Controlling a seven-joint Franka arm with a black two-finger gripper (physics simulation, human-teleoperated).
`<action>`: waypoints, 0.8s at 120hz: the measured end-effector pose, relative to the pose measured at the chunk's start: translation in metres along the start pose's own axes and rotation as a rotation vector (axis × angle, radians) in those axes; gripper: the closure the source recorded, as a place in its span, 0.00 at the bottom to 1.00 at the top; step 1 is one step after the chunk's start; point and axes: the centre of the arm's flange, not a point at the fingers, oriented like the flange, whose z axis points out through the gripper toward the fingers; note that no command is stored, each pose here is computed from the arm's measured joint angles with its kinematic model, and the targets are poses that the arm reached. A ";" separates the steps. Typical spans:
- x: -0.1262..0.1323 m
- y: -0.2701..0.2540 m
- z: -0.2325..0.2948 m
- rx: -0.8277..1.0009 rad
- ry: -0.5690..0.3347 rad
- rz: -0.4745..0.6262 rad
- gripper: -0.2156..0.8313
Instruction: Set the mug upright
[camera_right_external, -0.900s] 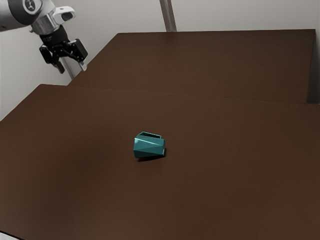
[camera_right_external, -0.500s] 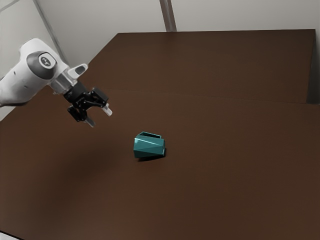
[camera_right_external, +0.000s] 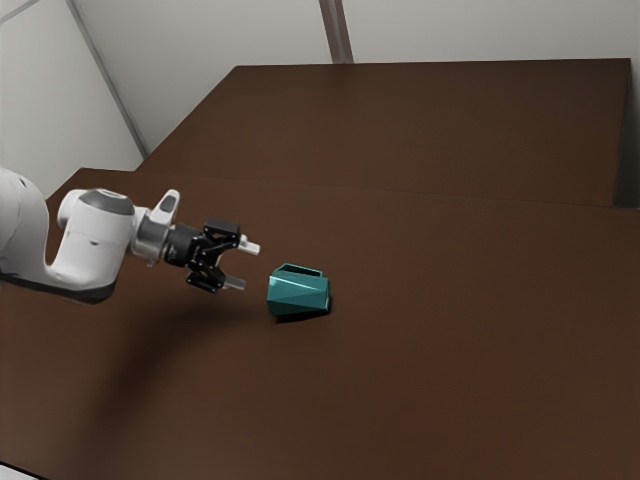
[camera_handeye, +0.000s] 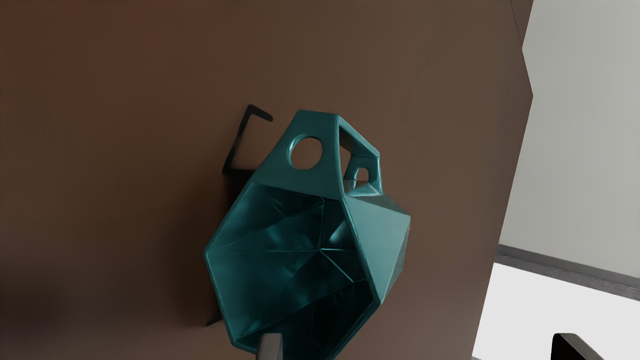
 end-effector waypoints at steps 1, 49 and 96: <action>0.000 -0.001 0.000 -0.002 0.002 0.002 0.22; -0.002 -0.026 0.037 -0.126 0.009 0.099 0.22; -0.009 -0.007 0.077 -0.185 -0.008 0.211 0.22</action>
